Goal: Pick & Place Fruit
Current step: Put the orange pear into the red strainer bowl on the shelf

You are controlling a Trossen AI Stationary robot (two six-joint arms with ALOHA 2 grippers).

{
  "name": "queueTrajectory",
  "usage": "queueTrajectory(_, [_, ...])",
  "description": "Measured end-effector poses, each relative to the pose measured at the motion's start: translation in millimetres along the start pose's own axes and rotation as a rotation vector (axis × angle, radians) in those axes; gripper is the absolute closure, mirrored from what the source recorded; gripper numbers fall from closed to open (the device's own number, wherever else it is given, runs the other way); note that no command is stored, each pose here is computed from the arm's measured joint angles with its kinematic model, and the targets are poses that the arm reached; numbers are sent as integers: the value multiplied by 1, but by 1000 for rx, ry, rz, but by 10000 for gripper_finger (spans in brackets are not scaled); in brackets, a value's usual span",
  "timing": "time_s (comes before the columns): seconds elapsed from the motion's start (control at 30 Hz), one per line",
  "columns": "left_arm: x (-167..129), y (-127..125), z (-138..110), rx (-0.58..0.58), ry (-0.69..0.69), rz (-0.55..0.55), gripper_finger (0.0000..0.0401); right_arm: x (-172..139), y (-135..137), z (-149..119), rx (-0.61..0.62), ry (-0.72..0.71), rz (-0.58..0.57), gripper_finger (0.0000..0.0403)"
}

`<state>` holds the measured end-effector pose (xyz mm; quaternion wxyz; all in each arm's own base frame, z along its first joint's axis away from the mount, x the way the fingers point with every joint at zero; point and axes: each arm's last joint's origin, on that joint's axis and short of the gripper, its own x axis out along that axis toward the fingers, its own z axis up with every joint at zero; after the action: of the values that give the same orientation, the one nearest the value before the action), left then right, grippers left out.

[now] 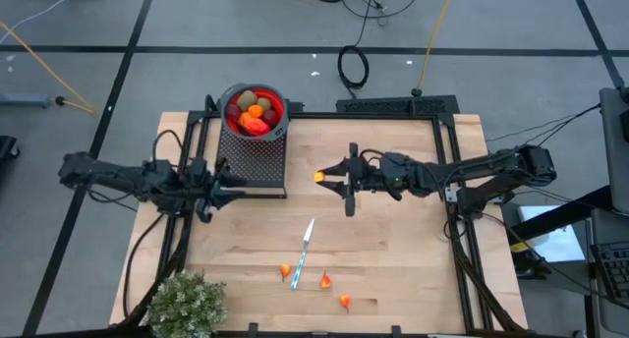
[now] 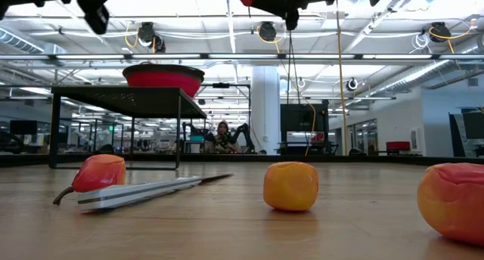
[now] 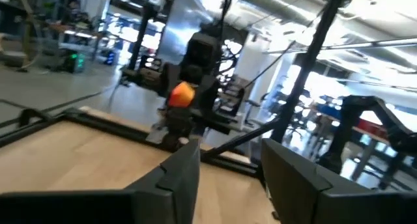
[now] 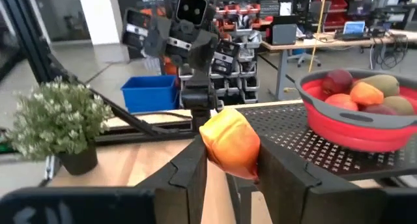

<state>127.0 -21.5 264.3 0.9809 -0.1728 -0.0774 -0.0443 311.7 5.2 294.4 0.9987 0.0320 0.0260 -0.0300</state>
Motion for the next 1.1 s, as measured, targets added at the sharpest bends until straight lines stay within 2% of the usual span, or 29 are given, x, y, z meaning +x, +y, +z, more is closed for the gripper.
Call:
queueTrajectory(0.23, [34,-5,-2,88,-13,-17,215,0,5,-6,-4,64,64,289])
queueTrajectory(0.53, [92,-24,17,354,35,-29,214,-2,9,-6,204,112,300,289])
queueTrajectory(0.77, [139,-39,23,506,183,-40,214,-3,4,-6,395,188,469,289])
queueTrajectory(0.97, [172,-45,23,565,333,-34,214,-5,-2,-5,551,270,583,289])
queueTrajectory(1.1, [190,-49,26,579,406,-31,214,-6,-3,-5,609,308,628,289])
